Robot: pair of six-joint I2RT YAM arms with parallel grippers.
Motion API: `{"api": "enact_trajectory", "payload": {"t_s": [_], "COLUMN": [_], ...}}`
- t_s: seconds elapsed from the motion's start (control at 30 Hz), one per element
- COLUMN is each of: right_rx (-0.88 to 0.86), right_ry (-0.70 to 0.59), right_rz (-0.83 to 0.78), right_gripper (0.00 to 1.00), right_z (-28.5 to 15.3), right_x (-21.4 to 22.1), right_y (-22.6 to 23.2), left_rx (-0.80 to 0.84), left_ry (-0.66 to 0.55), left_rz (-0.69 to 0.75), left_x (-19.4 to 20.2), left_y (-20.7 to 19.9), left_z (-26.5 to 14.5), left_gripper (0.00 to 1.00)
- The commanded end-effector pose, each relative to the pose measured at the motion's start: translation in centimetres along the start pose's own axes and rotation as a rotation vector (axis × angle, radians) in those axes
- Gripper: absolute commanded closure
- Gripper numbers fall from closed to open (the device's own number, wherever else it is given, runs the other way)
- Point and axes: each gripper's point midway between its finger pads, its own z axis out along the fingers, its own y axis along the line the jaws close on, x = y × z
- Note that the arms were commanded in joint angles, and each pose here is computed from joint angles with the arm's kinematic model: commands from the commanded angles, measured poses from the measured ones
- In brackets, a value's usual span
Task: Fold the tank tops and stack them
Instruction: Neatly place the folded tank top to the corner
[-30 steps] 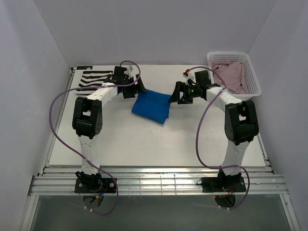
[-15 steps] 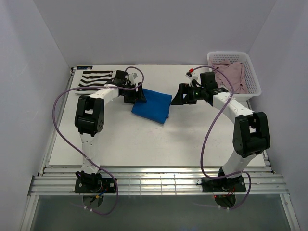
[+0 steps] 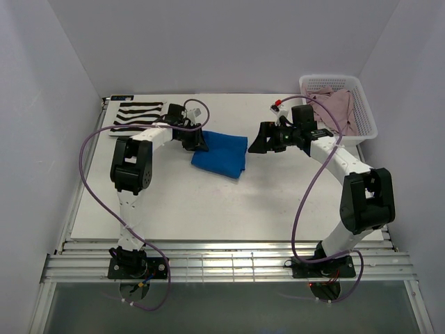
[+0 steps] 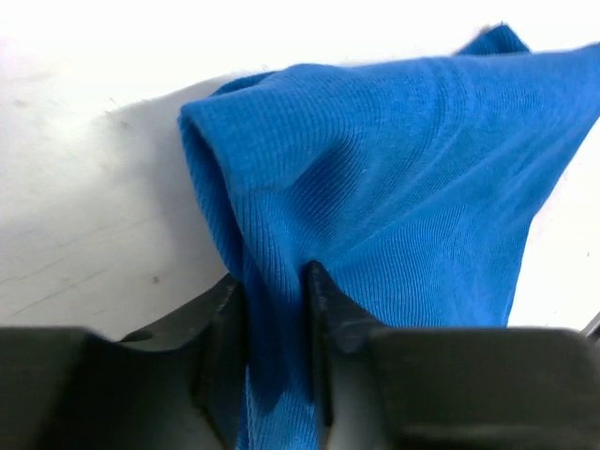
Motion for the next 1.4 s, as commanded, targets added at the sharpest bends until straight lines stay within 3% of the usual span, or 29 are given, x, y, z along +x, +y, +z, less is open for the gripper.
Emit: {"api": "enact_trajectory", "payload": {"t_s": [0.0, 0.03, 0.07, 0.1, 0.33, 0.5, 0.73, 1.03, 1.37], "right_rx": [-0.007, -0.006, -0.003, -0.002, 0.018, 0.038, 0.087, 0.177, 0.217], "right_ry": [-0.051, -0.051, -0.053, -0.055, -0.06, -0.066, -0.072, -0.09, -0.083], "right_rz": [-0.07, -0.07, -0.071, -0.073, -0.088, -0.101, -0.125, -0.163, -0.165], "right_gripper": [0.1, 0.1, 0.1, 0.1, 0.1, 0.1, 0.1, 0.1, 0.1], "right_z": [-0.9, -0.9, -1.0, -1.0, -1.2, -1.2, -1.3, -1.5, -1.3], "right_x": [-1.3, -1.3, -1.3, -1.3, -1.3, -1.5, -1.6, -1.8, -1.6], "right_y": [1.0, 1.0, 1.0, 1.0, 0.7, 0.4, -0.6, -2.4, -3.4], "left_rx": [0.061, 0.059, 0.06, 0.05, -0.003, -0.145, -0.346, -0.484, -0.58], "left_ry": [0.064, 0.059, 0.058, 0.052, -0.012, -0.125, -0.211, -0.295, -0.385], "left_rz": [0.05, 0.053, 0.052, 0.052, 0.115, 0.341, 0.517, 0.492, 0.537], "left_x": [2.2, 2.2, 2.1, 1.9, -0.6, -4.7, -9.0, -13.8, -18.4], "left_y": [-1.8, -1.9, -1.9, -1.8, -1.7, -0.7, 2.8, 9.6, 12.5], "left_z": [-0.8, -0.9, -0.9, -0.9, -1.8, -5.4, -10.1, -15.6, -21.8], "left_gripper": [0.64, 0.71, 0.89, 1.0, 1.0, 1.0, 1.0, 1.0, 1.0]}}
